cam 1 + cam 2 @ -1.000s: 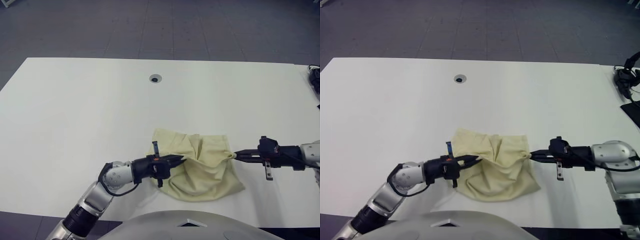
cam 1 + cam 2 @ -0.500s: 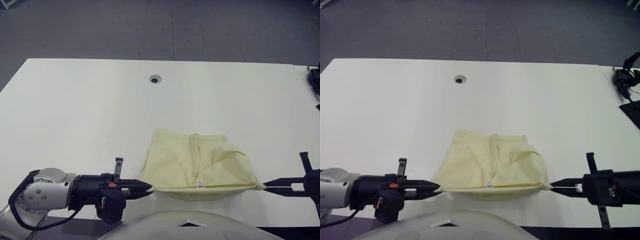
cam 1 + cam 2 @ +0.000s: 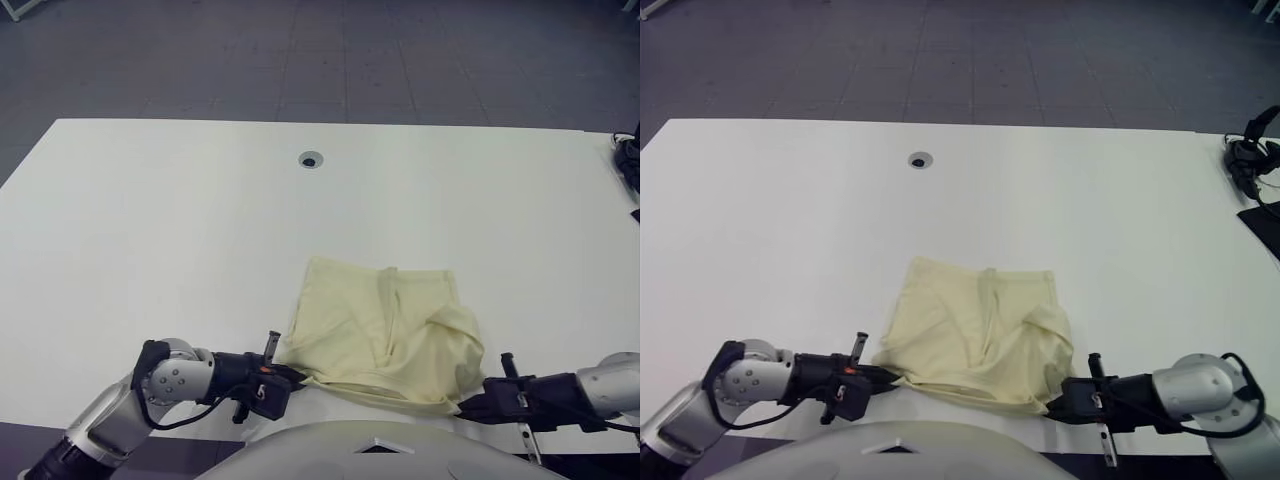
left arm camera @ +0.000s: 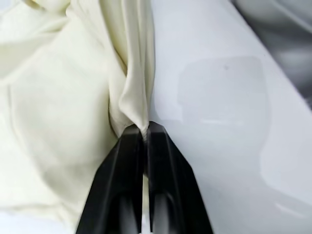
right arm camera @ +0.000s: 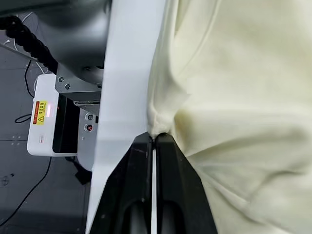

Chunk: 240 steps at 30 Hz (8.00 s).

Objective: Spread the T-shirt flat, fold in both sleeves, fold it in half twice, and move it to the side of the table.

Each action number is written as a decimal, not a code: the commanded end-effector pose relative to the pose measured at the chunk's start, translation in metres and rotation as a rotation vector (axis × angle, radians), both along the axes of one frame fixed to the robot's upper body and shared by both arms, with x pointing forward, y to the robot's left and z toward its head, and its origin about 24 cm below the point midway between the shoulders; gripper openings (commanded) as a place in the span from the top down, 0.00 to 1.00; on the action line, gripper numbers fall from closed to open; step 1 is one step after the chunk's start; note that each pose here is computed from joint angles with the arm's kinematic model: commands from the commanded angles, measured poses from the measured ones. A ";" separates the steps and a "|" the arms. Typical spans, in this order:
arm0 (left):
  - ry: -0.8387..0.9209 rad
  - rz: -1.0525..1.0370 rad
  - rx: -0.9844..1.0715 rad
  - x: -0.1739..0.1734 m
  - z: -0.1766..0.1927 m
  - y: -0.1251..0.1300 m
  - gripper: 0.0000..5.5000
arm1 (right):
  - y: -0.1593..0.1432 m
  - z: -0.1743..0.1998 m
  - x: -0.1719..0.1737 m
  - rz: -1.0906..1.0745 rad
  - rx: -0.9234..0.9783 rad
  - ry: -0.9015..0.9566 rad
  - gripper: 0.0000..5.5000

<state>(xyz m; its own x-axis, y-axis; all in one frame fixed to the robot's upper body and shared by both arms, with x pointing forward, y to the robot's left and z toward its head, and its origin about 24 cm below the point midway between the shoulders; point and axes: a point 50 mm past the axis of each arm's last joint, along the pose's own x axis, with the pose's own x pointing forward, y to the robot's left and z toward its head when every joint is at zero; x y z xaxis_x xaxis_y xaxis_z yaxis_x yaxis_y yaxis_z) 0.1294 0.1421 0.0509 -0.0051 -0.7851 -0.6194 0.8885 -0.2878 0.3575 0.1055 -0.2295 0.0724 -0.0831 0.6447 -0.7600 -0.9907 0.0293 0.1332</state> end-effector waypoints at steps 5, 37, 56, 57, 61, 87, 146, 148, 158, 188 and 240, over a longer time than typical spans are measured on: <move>0.019 0.101 0.076 0.026 -0.038 -0.002 1.00 | -0.005 -0.042 0.071 -0.213 -0.142 -0.186 1.00; -0.716 0.531 -0.283 0.166 0.092 0.024 1.00 | 0.004 0.100 0.178 -0.444 0.228 -1.163 1.00; -0.077 0.035 0.260 -0.013 -0.019 0.035 1.00 | -0.014 -0.004 -0.016 0.086 -0.285 -0.376 1.00; -0.066 0.031 0.254 -0.016 -0.018 0.034 1.00 | -0.015 -0.004 -0.020 0.072 -0.293 -0.360 1.00; 0.004 0.020 0.197 -0.027 -0.009 0.030 1.00 | -0.014 0.001 -0.032 0.048 -0.300 -0.325 1.00; 0.197 0.121 0.036 -0.043 0.016 0.033 0.71 | 0.004 0.027 -0.040 0.135 -0.153 -0.348 0.72; -0.159 0.635 -0.196 0.060 -0.022 -0.022 0.02 | 0.058 -0.007 0.006 -0.530 -0.102 -0.663 0.02; -0.170 0.626 -0.184 0.060 -0.023 -0.021 0.02 | 0.057 -0.007 0.005 -0.554 -0.111 -0.657 0.02; -0.201 0.601 -0.123 0.054 -0.033 -0.016 0.02 | 0.041 0.004 0.023 -0.971 -0.077 -0.690 0.02; -0.263 0.628 -0.109 0.056 -0.030 -0.012 0.02 | 0.021 0.023 0.060 -0.985 -0.151 -0.865 0.02; -0.349 0.678 -0.457 0.060 0.017 -0.031 0.02 | -0.011 0.073 0.077 -0.660 -0.147 -0.762 0.02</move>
<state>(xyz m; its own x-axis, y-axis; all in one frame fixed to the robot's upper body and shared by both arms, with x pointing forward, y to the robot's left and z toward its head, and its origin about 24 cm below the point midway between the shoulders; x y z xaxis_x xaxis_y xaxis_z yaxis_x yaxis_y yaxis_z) 0.1858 0.1149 0.0606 0.6802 -0.7124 -0.1728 0.6509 0.4785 0.5895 0.1691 -0.2396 0.1262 0.7324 0.2711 -0.6246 -0.6533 0.5381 -0.5325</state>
